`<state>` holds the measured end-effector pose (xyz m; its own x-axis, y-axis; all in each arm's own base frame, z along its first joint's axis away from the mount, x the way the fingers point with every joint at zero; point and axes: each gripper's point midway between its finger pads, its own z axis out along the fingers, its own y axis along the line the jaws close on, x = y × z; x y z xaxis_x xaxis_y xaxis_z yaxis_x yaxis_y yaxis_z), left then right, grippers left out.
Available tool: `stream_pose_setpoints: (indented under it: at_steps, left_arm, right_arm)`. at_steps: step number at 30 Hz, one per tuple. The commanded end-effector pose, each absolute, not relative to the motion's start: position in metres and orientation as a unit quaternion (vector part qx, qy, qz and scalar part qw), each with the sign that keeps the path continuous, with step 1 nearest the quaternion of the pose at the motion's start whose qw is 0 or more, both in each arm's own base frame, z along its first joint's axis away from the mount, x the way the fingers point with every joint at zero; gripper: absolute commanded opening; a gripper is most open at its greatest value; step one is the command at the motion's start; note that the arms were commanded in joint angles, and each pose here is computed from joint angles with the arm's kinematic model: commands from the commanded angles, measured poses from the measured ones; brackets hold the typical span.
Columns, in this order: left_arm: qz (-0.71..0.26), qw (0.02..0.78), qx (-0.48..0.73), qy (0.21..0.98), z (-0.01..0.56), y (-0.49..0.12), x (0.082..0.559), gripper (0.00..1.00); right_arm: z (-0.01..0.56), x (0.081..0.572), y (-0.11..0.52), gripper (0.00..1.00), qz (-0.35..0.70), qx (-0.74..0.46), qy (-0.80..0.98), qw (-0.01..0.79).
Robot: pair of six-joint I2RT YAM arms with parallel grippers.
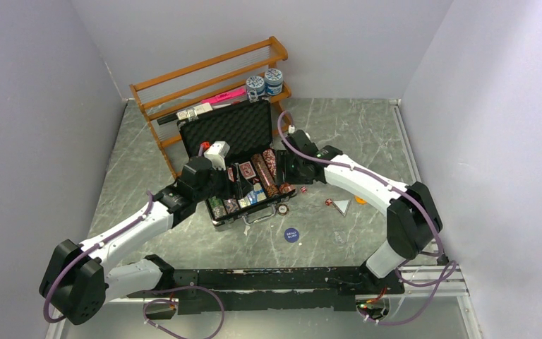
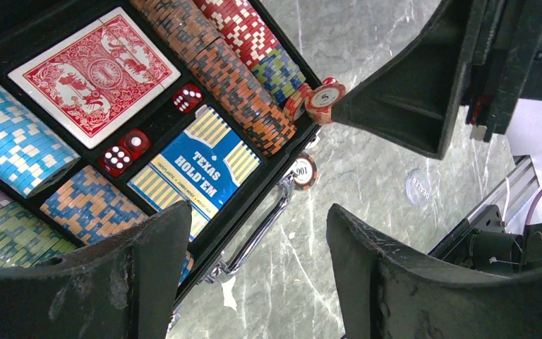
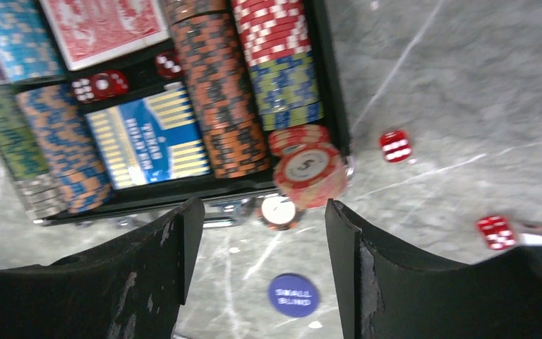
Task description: Pack up texas hold em set
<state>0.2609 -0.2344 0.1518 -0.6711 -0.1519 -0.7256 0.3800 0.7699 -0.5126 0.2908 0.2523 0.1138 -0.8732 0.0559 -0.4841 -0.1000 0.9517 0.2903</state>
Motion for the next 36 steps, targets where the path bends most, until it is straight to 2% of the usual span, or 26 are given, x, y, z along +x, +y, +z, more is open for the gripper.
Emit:
stream_pose_setpoints:
  at_steps: [1,5,14,23,36]
  left_arm:
    - [-0.332,0.410,0.081,0.846,0.159,-0.235,0.260,0.75]
    - [-0.333,0.411,0.079,0.845,0.159,-0.235,0.260,0.76]
    - [-0.336,0.414,0.080,0.842,0.163,-0.237,0.262,0.76]
    - [-0.338,0.414,0.080,0.841,0.165,-0.238,0.264,0.76]
    - [-0.332,0.414,0.078,0.844,0.162,-0.235,0.262,0.76]
  right_arm:
    - [0.115,0.312,0.227,0.68,0.076,-0.090,0.948,0.295]
    - [0.103,0.309,0.233,0.67,0.077,-0.143,0.948,0.273]
    - [0.090,0.307,0.242,0.56,0.076,-0.197,0.947,0.243]
    - [0.073,0.312,0.248,0.36,0.072,-0.200,0.951,0.224]
    - [0.058,0.315,0.261,0.31,0.082,-0.188,0.960,0.192]
